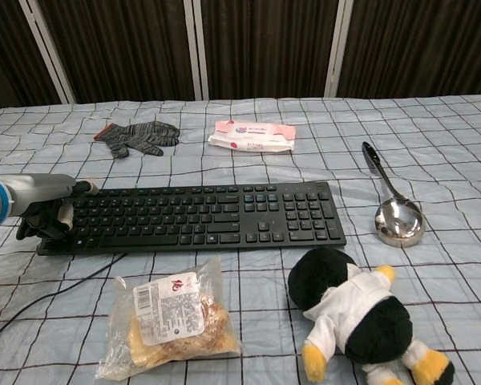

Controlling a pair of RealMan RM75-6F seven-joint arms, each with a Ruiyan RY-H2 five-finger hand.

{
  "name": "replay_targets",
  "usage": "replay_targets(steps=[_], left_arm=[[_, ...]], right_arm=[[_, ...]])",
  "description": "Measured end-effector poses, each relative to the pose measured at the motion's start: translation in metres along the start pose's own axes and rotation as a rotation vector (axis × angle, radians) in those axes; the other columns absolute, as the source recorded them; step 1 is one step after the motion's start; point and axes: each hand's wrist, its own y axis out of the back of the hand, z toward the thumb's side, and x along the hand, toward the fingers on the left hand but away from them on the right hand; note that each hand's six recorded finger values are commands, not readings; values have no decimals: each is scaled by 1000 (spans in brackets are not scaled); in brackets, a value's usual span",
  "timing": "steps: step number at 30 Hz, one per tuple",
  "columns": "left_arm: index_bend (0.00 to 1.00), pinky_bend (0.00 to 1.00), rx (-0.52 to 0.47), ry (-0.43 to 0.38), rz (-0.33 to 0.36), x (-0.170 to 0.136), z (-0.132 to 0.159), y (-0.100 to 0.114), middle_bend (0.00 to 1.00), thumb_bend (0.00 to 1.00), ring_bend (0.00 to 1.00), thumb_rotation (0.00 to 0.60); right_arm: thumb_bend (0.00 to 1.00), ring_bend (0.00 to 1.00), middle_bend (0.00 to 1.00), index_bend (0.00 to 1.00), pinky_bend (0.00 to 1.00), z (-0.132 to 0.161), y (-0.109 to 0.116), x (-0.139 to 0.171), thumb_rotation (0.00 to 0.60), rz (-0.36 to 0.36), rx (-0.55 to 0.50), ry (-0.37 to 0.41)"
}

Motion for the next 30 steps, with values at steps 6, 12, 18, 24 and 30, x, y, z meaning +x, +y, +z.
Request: replay_targets(steps=[6, 12, 18, 24, 30], left_arm=[[0, 615, 10, 10, -11, 0, -3, -2, 836, 1000, 733, 600], [0, 615, 19, 19, -20, -1, -7, -4, 837, 1000, 733, 600], [0, 615, 15, 22, -28, 0, -7, -5, 837, 1000, 733, 600], [0, 615, 12, 17, -25, 0, -6, -5, 837, 1000, 733, 600], [0, 615, 4, 8, -8, -3, -5, 1, 836, 1000, 733, 600]], right_arm=[[51, 0, 0, 0, 0, 0, 1, 0, 600, -4, -2, -1], [51, 0, 0, 0, 0, 0, 1, 0, 600, -5, -6, -2], [51, 0, 0, 0, 0, 0, 1, 0, 600, -5, -7, -2], [51, 0, 0, 0, 0, 0, 1, 0, 600, -7, -8, -2], [51, 0, 0, 0, 0, 0, 1, 0, 600, -6, -6, -2]])
